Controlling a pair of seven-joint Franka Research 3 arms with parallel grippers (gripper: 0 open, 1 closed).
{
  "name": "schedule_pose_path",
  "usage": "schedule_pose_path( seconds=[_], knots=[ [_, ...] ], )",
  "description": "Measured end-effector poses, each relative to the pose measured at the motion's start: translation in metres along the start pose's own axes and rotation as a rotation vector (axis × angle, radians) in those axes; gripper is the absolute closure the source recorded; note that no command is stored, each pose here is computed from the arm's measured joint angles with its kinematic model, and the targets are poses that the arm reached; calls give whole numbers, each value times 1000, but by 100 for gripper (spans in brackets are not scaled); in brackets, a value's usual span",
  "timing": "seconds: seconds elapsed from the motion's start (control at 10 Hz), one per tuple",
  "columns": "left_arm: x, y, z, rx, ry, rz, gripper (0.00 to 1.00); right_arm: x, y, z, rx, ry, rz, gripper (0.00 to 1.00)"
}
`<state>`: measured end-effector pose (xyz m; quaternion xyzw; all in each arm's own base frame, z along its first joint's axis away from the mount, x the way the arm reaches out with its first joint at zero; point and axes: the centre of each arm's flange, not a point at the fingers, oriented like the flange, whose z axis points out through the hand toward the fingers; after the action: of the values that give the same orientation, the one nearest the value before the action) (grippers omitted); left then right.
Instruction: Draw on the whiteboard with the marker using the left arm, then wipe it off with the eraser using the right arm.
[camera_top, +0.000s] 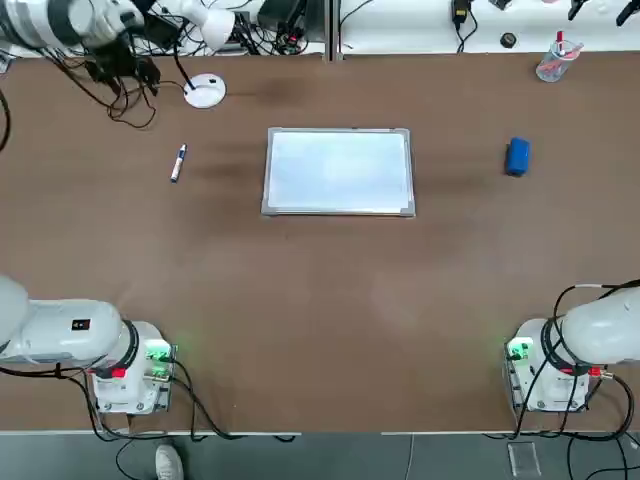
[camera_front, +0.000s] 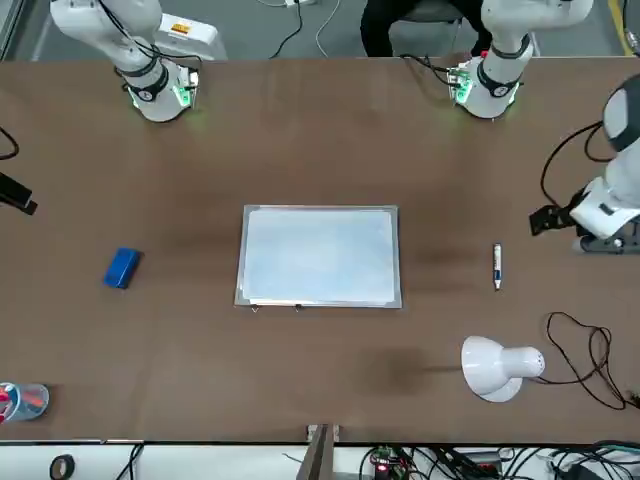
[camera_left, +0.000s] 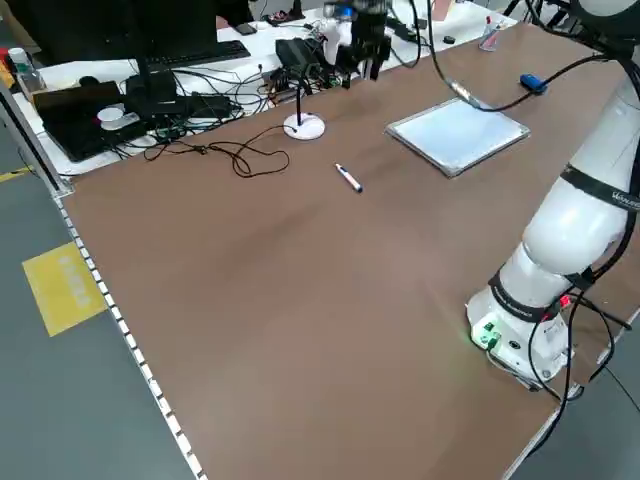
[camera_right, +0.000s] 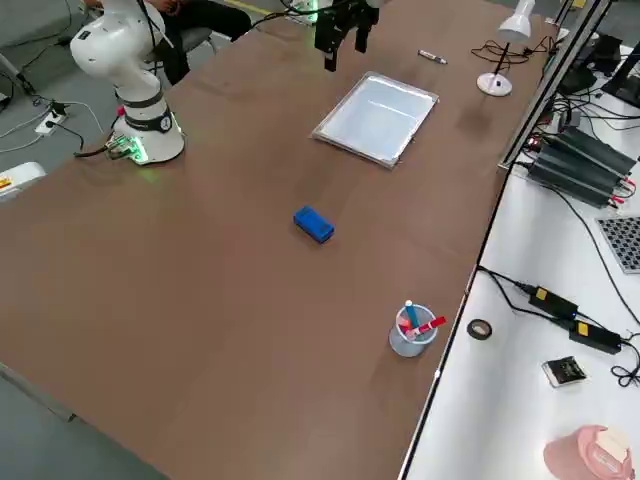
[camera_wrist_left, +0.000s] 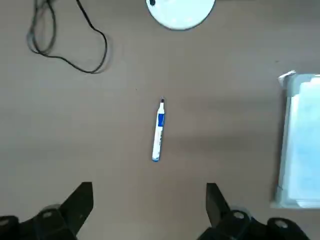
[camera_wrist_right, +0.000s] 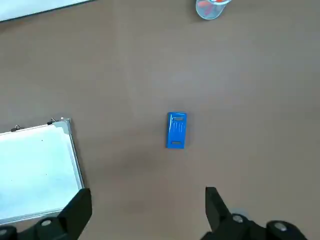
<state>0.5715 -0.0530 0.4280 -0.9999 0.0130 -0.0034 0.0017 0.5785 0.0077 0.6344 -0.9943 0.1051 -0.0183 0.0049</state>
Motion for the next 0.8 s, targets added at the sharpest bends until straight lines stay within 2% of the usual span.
schedule_pose_path(
  seconds=[0.6,0.8],
  knots=[
    [-31,-13,118,-11,48,-15,2,0,0,1,0,-1,0,0],
    [-41,-12,148,-7,63,1,7,0,0,1,0,-1,0,0]
  ],
)
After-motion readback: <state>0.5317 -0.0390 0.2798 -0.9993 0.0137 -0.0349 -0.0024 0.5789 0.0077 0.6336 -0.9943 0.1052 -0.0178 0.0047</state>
